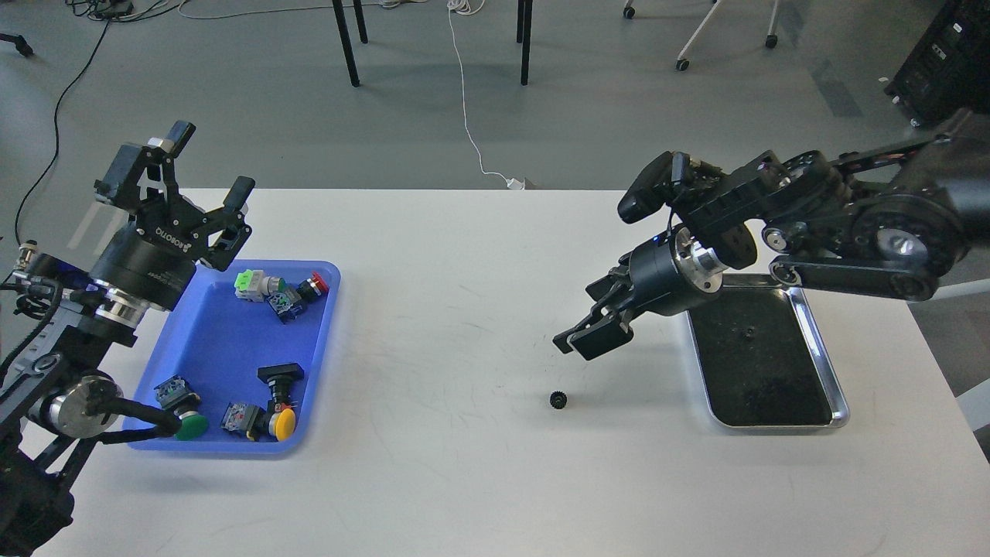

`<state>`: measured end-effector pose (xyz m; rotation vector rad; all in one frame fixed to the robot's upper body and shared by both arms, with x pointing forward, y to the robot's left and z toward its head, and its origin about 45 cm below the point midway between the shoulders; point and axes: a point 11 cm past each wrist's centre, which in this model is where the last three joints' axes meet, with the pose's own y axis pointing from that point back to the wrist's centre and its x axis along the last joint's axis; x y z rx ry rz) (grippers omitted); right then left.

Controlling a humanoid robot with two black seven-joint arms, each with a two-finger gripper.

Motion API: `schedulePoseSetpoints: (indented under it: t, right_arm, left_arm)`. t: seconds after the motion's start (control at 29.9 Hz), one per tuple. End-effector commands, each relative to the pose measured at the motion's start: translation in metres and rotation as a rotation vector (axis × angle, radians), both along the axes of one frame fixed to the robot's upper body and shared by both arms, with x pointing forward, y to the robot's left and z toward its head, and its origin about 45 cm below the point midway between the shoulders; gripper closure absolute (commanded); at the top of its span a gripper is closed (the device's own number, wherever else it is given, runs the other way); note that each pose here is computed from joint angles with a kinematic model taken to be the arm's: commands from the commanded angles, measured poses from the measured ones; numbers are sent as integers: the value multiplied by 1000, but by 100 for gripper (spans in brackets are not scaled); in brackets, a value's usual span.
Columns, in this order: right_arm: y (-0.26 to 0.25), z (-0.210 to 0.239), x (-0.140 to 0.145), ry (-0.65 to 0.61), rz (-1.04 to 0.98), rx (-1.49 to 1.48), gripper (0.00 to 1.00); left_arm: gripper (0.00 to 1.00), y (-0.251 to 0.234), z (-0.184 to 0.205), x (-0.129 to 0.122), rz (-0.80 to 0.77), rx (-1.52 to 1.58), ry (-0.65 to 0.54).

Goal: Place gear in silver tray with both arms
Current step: 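Reach the right gripper down to the black gear and grasp it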

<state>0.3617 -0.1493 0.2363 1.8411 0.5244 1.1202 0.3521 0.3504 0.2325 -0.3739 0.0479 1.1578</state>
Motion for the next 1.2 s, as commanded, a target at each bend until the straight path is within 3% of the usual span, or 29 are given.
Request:
schedulePoseSetpoints:
  t: [0.0,0.27,0.4,0.57,0.9,1.17]
  right_arm:
    - [10,-18,-3,7,50,-57,2]
    - [10,-62,-16,29,118,-121,8]
    - [11,-81,-19,-8,157,-97,15]
    - [23,-90,-20,-42,205,-67,16]
    - [21,-94,-24,-36,223,-90,33]
    - [19,-95,-24,-45,227,-82,56]
  left_arm:
    - [2,-2,1,0,0,-3,-3]
    - [2,-6,0,0,-3,-13,-7]
    - [2,-7,-1,0,-4,-14,-5]
    - [2,-7,0,0,-6,-20,-6]
    - [2,-7,-1,0,-2,-19,-4]
    - [2,-7,-2,-1,-2,-19,-3]
